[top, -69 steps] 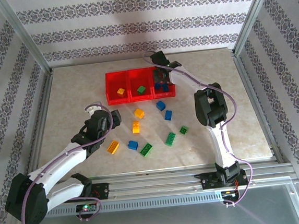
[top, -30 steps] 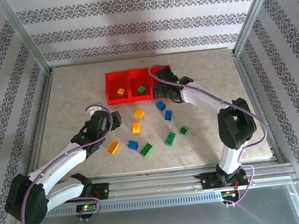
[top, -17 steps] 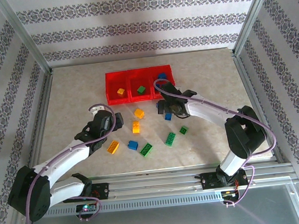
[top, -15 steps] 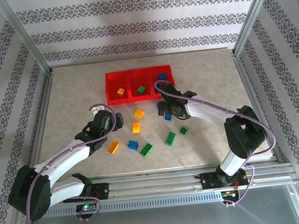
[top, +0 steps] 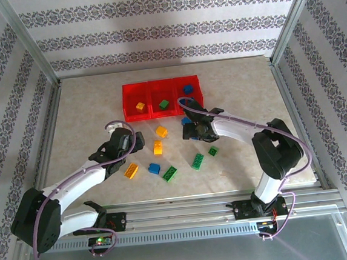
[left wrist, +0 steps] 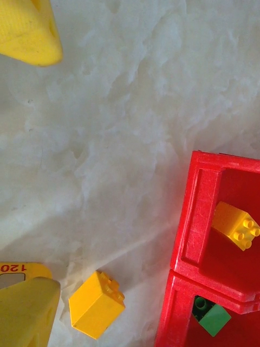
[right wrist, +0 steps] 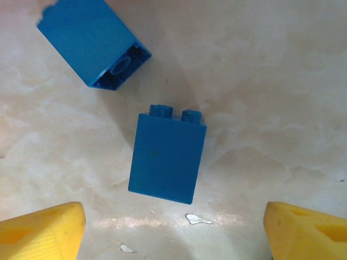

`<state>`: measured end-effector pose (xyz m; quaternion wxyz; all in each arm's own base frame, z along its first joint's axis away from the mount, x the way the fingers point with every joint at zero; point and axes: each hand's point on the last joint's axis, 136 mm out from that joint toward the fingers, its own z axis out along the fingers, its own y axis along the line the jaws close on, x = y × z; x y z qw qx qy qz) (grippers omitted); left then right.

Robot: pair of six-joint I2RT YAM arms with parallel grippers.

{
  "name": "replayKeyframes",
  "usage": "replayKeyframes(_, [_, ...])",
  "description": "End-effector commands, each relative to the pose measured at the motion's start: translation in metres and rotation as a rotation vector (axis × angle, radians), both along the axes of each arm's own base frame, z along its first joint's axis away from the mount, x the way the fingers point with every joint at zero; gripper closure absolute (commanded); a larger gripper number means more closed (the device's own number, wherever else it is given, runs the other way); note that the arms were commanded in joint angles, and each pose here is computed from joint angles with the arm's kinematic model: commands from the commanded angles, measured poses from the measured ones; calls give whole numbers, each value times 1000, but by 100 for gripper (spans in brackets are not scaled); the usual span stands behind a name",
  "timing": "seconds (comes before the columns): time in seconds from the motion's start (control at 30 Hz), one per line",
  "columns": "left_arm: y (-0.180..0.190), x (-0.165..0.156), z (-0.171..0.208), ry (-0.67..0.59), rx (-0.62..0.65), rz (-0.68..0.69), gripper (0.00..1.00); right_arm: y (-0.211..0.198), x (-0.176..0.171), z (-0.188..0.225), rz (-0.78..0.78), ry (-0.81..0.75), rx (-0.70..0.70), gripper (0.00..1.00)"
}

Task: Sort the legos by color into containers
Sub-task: Pick up the lego from the center of the table.

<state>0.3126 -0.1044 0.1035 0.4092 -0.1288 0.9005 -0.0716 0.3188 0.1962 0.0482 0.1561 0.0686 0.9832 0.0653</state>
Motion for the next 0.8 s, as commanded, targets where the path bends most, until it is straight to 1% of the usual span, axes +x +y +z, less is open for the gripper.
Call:
replayKeyframes(0.0, [-3,10,12,-27,-37,14,0,12,1,-7,10,30,21,19])
replayKeyframes(0.2, [-5,11,11,-18,-35,8,0,11,6,-18,12,46,-6,24])
replayKeyframes(0.4, [-5,10,8,-10,-35,7,0,8,16,-22,-5,30,-23,29])
replayKeyframes(0.6, [-4,8,6,-3,-31,8,0,13,26,-28,-7,37,-10,43])
replayKeyframes(0.77, [0,7,6,-4,-20,19,0,10,26,-33,-14,46,-15,55])
